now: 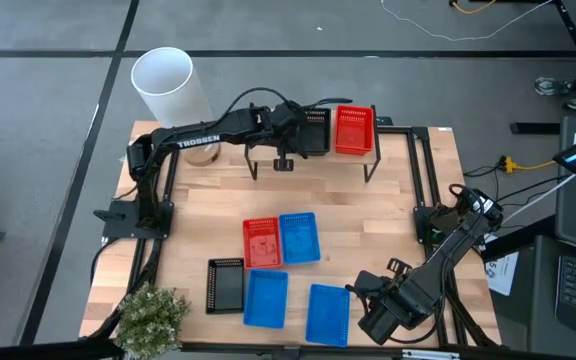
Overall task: Stack baskets on shelf by color
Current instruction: Stack the top black bin on top of the other black bin on the shelf
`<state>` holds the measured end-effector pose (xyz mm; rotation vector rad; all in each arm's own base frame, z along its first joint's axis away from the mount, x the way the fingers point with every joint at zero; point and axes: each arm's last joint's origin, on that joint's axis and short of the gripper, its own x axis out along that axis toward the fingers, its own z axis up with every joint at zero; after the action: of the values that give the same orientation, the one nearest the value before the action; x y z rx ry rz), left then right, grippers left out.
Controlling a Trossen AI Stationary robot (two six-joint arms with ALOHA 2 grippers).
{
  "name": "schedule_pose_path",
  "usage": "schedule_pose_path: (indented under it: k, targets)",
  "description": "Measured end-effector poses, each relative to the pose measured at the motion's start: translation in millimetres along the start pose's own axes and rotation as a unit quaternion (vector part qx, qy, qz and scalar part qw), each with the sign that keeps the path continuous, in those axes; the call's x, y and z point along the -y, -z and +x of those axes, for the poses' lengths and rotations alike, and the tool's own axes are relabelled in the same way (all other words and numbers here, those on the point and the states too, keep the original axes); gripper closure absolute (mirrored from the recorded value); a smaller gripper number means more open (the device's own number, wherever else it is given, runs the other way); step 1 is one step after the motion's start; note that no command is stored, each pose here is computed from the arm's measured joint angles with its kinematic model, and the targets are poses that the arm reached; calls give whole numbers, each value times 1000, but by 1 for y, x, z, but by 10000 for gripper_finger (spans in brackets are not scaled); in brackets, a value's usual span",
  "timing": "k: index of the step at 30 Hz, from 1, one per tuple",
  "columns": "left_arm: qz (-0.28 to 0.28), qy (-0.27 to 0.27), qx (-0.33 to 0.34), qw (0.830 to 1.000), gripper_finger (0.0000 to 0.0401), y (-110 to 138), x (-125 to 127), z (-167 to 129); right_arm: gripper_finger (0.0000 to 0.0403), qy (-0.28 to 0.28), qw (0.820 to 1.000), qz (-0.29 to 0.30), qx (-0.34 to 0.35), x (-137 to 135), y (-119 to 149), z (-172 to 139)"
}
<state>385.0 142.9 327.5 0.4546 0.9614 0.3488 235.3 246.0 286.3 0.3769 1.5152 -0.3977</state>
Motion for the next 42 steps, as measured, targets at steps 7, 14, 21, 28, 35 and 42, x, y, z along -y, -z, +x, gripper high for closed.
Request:
schedule_pose_path:
  k: [7, 14, 21, 28, 35, 42]
  targets:
    - [0, -7, 15, 1000, 338, -5, 2, -1, 324, 0, 1000, -4, 0, -1, 2, 0]
    - [13, -30, 22, 999, 338, -12, 8, -4, 324, 0, 1000, -4, 0, -1, 2, 0]
    - [48, -72, -32, 996, 338, -5, 6, -12, 324, 0, 1000, -4, 0, -1, 3, 0]
    - [9, -20, -92, 995, 338, 18, -3, -7, 324, 0, 1000, -4, 0, -1, 3, 0]
    - [-3, 5, -56, 998, 338, 14, -4, -6, 324, 0, 1000, -4, 0, -1, 3, 0]
    - [-11, 23, -29, 999, 338, 8, 0, -7, 324, 0, 1000, -4, 0, -1, 2, 0]
